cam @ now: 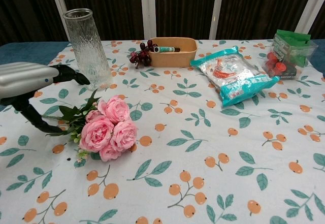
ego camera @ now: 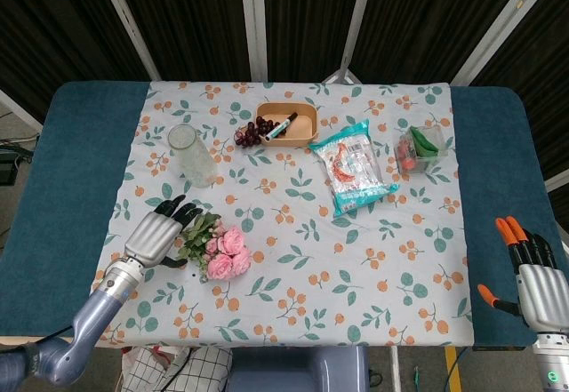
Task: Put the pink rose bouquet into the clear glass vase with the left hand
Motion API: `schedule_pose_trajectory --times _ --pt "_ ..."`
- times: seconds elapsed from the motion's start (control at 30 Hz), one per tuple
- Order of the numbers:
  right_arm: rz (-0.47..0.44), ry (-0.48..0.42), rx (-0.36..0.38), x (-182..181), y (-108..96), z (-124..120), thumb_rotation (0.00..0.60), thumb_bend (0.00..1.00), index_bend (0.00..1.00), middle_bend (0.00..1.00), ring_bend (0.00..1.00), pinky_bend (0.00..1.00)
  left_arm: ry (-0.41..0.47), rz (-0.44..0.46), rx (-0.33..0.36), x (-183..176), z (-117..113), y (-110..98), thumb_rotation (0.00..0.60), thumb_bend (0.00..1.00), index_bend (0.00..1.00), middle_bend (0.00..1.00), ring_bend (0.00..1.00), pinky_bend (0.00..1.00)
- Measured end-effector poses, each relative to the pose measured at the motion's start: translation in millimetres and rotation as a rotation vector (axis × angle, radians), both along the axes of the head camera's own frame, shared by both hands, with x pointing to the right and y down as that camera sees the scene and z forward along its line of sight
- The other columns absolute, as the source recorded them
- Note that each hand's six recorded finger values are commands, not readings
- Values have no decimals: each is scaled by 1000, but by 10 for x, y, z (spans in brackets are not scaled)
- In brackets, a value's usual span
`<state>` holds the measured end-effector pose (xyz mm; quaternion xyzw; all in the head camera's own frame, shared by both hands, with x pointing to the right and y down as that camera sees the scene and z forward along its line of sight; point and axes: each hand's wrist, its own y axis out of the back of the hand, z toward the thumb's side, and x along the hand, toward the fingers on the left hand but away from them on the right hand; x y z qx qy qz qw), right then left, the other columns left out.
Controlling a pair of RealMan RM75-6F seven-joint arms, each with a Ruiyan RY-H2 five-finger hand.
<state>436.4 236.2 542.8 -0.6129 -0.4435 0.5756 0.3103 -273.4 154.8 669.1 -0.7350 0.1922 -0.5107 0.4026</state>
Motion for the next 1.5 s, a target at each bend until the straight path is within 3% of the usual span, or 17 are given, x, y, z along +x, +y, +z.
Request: schedule_pose_trajectory --times 0.37,0.53,0.8,1.0,1.27,1.5 --pt "5 -5 -13 18 -11 31 600 241 10 4 31 11 7 65 24 354 269 -26 600 193 180 147 40 151" --pt "9 -9 -12 26 -11 25 600 241 10 4 31 11 11 88 20 452 362 22 600 261 272 260 160 246" --pt "16 -20 -2 50 -19 -2 600 240 10 4 31 11 18 123 56 530 418 48 600 386 501 531 381 426" --pt "15 -29 4 54 -22 -13 600 241 10 4 31 11 7 140 104 565 405 30 600 430 569 593 430 435" --pt "17 -29 2 65 -24 -7 600 241 10 4 31 11 65 137 137 701 249 -4 600 428 570 592 430 435" --pt "16 -24 -6 57 -24 16 600 240 10 4 31 11 186 116 180 800 -122 -99 600 414 570 585 431 450"
